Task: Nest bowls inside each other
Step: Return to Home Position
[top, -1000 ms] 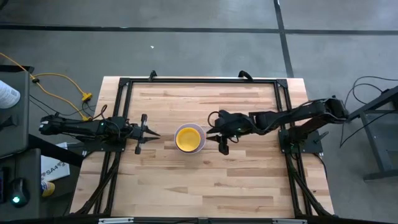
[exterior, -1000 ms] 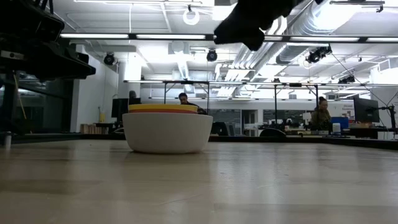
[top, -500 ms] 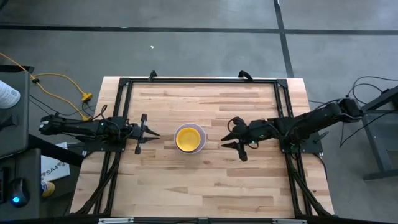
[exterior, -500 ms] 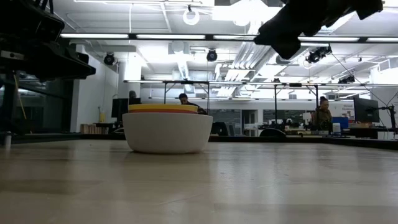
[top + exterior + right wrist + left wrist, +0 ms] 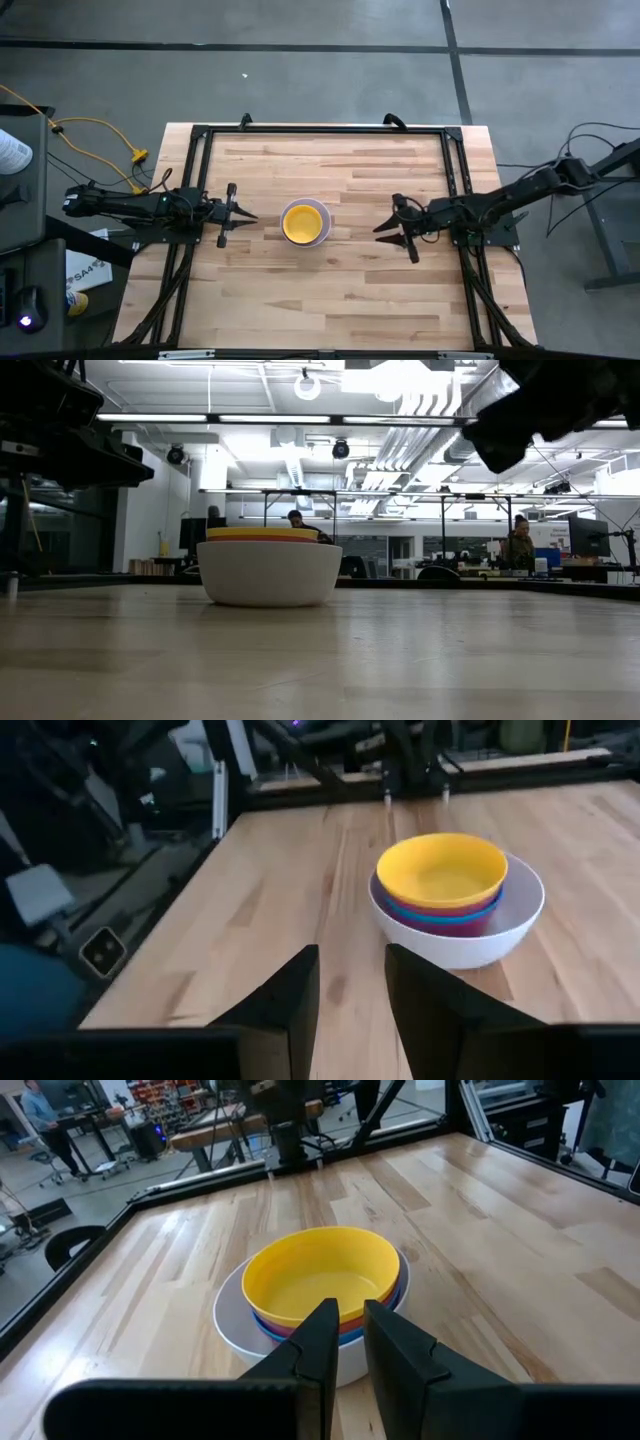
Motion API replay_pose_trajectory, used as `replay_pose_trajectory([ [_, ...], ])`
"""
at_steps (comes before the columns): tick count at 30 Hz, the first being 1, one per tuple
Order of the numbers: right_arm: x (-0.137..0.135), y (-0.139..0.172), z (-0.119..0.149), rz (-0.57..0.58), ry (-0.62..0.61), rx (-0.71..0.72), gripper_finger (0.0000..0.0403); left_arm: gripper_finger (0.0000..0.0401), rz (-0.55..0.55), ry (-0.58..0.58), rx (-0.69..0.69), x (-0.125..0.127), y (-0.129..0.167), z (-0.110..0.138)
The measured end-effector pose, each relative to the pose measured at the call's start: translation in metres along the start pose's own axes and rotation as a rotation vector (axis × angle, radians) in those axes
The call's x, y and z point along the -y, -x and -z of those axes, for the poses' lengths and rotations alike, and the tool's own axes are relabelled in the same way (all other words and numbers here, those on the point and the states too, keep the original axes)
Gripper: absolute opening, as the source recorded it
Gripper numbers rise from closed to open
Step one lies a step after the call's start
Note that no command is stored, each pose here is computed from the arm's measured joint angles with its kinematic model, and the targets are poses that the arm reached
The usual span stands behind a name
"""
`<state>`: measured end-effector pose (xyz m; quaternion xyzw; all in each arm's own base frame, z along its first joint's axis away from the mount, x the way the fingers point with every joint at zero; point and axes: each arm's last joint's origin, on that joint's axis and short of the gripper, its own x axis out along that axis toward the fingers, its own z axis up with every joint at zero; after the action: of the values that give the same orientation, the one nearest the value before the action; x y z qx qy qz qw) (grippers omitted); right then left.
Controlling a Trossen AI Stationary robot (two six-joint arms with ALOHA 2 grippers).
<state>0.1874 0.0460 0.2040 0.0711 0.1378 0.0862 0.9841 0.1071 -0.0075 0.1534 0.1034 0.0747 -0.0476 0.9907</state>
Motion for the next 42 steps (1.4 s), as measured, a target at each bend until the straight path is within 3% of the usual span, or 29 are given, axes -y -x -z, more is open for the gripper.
replay_pose_trajectory([
  [22,0.007,0.050,0.027,-0.060,0.050,0.187,0.0110,0.0051,0.000,0.000,0.000,0.000,0.000,0.000],
  [42,0.009,0.063,0.051,-0.149,0.021,0.243,0.0110,0.0051,0.000,0.000,0.000,0.000,0.000,0.000],
])
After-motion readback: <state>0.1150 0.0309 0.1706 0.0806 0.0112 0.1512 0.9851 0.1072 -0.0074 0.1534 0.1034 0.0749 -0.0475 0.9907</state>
